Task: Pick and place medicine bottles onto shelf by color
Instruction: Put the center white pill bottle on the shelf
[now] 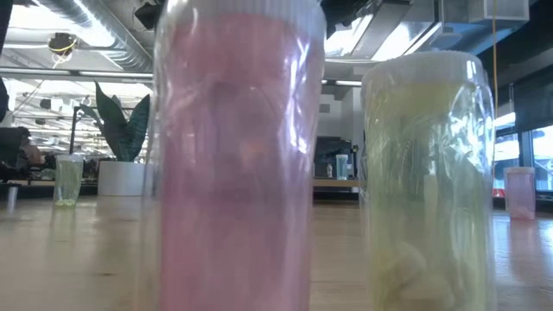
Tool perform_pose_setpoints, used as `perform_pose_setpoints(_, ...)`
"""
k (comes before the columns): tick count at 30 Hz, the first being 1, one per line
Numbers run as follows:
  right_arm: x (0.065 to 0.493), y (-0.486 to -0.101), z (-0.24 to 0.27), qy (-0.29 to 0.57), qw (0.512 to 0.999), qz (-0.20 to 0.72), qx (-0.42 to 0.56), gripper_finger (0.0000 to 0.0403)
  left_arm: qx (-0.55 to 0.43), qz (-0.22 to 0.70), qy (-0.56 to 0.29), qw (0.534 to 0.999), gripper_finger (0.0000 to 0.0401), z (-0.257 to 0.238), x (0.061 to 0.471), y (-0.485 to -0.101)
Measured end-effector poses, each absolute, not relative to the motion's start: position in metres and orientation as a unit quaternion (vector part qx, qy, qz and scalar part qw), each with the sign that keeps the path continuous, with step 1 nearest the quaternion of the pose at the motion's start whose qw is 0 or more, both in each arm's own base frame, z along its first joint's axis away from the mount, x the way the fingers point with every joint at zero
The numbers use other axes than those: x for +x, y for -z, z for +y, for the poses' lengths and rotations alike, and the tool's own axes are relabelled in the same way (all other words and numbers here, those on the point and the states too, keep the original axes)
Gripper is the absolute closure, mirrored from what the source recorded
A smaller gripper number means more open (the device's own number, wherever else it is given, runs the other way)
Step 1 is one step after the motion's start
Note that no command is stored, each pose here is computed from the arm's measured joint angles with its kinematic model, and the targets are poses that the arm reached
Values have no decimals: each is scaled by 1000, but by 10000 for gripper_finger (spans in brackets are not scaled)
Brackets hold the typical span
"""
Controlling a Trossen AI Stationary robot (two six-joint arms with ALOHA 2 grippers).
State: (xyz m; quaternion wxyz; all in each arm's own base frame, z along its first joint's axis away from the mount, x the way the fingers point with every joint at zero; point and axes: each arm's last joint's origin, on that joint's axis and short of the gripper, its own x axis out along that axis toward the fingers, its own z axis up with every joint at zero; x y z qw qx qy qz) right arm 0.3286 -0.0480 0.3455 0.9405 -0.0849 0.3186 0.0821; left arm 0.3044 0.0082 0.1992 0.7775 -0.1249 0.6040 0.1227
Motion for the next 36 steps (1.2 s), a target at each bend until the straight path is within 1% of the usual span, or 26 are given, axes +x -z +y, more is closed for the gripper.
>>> perform_pose_setpoints(11,329,-345,-48,-82,940,319,-85,224,-126,605,-122,777,266,8,304,-199)
perform_pose_setpoints(19,329,-345,-48,-82,940,319,-85,224,-132,606,-117,776,240,8,304,-199)
perform_pose_setpoints(36,329,-345,-48,-82,940,319,-85,224,-136,605,-117,776,203,8,304,-199)
